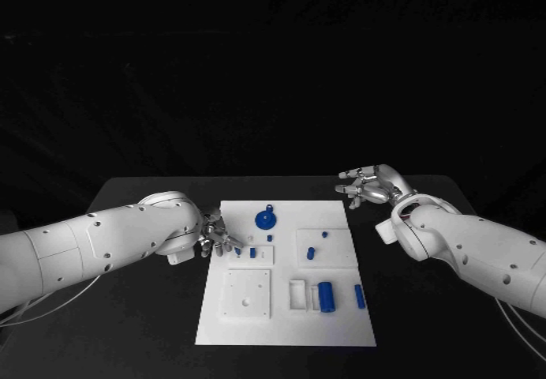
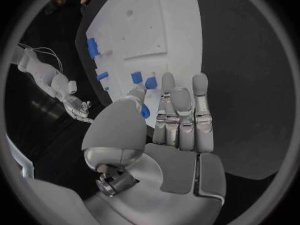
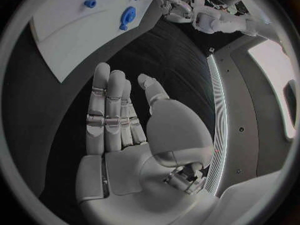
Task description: Assemble the parts on the task board
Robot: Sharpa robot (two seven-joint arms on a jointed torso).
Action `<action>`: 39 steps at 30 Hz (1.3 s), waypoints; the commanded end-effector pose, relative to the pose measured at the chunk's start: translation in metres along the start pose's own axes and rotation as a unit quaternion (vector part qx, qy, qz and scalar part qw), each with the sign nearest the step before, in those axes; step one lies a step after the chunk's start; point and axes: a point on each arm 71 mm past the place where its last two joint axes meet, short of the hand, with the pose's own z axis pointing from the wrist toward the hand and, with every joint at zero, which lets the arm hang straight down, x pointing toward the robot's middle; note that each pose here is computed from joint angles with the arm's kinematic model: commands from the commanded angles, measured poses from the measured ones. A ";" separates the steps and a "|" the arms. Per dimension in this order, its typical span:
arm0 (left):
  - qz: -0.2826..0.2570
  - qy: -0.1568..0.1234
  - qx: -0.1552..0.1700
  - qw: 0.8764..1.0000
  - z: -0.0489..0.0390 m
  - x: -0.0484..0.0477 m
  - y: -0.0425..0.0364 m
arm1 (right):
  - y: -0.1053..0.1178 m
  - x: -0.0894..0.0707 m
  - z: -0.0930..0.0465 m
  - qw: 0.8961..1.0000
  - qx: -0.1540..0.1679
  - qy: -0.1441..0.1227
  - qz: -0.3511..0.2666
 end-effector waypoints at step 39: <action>-0.043 0.021 0.034 0.998 -0.0020 0.0059 -0.0096 | -0.001 0.002 -0.001 1.000 -0.004 0.007 0.001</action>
